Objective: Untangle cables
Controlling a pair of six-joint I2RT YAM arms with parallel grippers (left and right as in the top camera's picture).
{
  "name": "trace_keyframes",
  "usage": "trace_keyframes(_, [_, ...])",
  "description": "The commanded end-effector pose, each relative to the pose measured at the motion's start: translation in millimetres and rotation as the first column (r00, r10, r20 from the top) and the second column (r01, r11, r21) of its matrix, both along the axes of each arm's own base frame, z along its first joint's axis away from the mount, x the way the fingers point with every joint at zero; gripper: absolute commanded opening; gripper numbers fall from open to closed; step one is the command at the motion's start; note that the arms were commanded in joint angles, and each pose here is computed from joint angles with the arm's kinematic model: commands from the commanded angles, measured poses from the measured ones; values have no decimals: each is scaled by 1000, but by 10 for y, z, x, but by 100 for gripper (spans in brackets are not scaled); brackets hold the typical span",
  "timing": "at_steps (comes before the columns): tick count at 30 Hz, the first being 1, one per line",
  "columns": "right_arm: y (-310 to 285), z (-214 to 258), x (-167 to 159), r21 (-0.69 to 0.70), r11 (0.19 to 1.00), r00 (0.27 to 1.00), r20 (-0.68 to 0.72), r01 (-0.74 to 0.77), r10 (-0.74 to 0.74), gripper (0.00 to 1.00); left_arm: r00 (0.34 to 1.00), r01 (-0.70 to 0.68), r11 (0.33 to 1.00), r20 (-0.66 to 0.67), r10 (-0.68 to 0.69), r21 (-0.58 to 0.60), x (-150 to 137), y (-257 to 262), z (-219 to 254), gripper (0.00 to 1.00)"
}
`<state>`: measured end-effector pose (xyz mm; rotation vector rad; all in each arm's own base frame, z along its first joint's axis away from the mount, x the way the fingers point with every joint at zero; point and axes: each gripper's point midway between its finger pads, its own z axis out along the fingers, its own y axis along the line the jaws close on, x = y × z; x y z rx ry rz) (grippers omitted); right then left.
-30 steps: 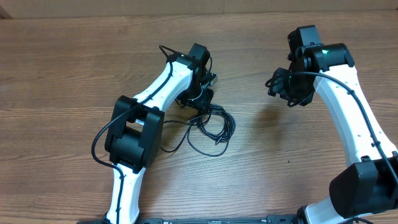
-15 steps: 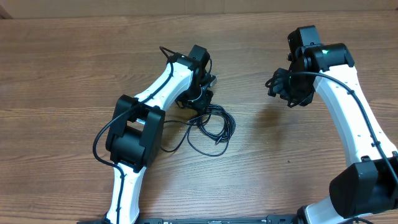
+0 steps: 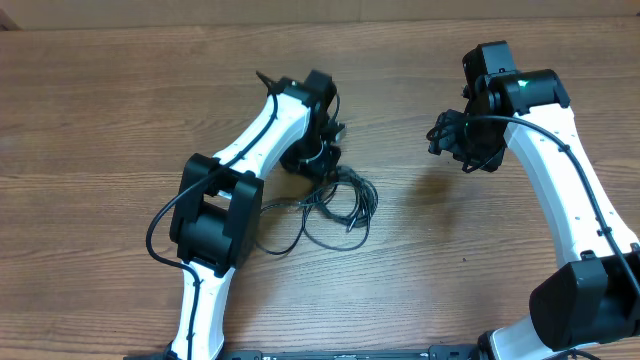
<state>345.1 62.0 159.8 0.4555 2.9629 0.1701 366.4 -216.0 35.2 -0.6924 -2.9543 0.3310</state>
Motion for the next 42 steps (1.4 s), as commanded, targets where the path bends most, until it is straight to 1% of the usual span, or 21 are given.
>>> trace_keyframes(1, [138,226,58,57,994,992,83,-98,93,67,980,15,994,200,7,-110,259,-173,901,4])
trace_keyframes(4, [314,275,96,135,972,976,126,-193,176,66,962,29,987,271,16,-161,260,-204,1341,4])
trace_keyframes(7, [509,351,142,213,934,950,187,-287,249,67,946,48,975,323,25,-216,193,-226,1699,4])
trace_keyframes(16, [739,494,228,319,881,925,271,-348,267,67,909,154,907,416,25,-391,-127,-346,2488,4])
trace_keyframes(19, [783,523,230,341,868,920,283,-359,270,67,894,171,898,447,32,-406,-176,-332,2641,4])
trace_keyframes(24, [1011,655,175,445,795,902,319,-413,290,67,881,205,870,471,36,-449,-202,-399,2784,4])
trace_keyframes(26, [1068,663,161,447,786,896,325,-427,302,67,885,200,861,463,46,-467,-206,-423,2805,4])
trace_keyframes(29, [1186,677,137,442,771,881,340,-459,330,67,889,226,830,456,38,-510,-245,-500,2867,4])
trace_keyframes(32, [1300,695,127,427,753,857,367,-501,362,66,890,240,812,454,34,-532,-262,-538,2903,4])
trace_keyframes(33, [1336,699,136,416,752,849,377,-512,369,62,891,242,809,452,33,-535,-270,-544,2909,4])
trace_keyframes(34, [1348,695,151,402,756,845,384,-517,373,54,892,241,810,451,32,-535,-272,-542,2906,4])
trace_keyframes(35, [1353,686,170,383,763,840,389,-520,377,41,893,240,810,449,32,-534,-278,-539,2904,4])
trace_keyframes(37, [1326,656,211,342,786,838,391,-516,380,20,895,236,812,445,33,-534,-284,-526,2902,4])
trace_keyframes(39, [1227,598,271,278,825,845,382,-491,374,4,893,236,814,449,34,-530,-295,-512,2915,4])
trace_keyframes(42, [1020,507,356,194,901,888,342,-387,308,4,881,213,844,470,51,-492,-257,-411,2910,4])
